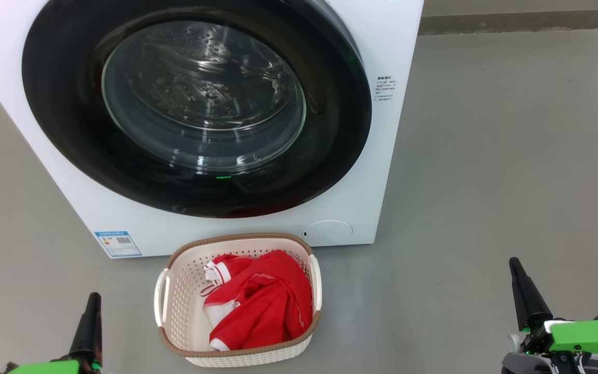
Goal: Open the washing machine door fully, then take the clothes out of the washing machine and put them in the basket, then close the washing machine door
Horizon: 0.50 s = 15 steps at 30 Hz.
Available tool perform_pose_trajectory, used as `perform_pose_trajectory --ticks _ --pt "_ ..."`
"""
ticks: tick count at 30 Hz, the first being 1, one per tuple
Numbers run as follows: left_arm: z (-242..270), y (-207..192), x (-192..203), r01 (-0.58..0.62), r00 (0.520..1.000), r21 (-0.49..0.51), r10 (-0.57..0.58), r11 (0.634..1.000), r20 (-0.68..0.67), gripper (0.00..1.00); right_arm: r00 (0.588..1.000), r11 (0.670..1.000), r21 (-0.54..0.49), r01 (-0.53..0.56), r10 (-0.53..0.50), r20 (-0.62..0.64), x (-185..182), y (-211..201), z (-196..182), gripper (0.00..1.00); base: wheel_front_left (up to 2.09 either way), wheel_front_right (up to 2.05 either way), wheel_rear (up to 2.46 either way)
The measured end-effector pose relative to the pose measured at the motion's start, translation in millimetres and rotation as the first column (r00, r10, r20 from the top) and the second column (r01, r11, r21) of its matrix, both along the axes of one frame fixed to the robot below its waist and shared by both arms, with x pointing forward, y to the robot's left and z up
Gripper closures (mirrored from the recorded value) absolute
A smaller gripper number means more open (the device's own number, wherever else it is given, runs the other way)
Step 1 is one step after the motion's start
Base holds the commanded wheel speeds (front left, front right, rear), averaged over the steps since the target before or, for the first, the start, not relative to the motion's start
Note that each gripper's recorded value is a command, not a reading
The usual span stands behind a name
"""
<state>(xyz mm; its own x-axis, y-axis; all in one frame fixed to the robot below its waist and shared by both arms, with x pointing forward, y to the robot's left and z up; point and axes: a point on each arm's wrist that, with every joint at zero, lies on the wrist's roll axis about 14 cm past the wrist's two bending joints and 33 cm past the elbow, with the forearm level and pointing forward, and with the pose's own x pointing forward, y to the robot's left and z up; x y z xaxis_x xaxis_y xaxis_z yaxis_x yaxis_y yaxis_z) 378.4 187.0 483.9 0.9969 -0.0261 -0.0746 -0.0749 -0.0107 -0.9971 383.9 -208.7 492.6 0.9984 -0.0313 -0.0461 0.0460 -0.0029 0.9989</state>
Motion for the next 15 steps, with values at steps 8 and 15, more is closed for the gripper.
perform_pose_trajectory --ticks 8,15 --pt "0.0 0.0 0.0 0.0 1.0 0.0 0.0 1.0 0.0 1.0 1.0 1.0 0.001 0.0 0.0 0.0 0.0 0.3 -0.1 1.0 0.0 0.0 0.0" --pt "0.0 0.0 0.0 0.0 1.0 0.0 0.0 1.0 0.0 1.0 1.0 1.0 0.001 0.0 0.0 0.0 0.0 0.2 -0.1 1.0 0.0 0.0 0.0"
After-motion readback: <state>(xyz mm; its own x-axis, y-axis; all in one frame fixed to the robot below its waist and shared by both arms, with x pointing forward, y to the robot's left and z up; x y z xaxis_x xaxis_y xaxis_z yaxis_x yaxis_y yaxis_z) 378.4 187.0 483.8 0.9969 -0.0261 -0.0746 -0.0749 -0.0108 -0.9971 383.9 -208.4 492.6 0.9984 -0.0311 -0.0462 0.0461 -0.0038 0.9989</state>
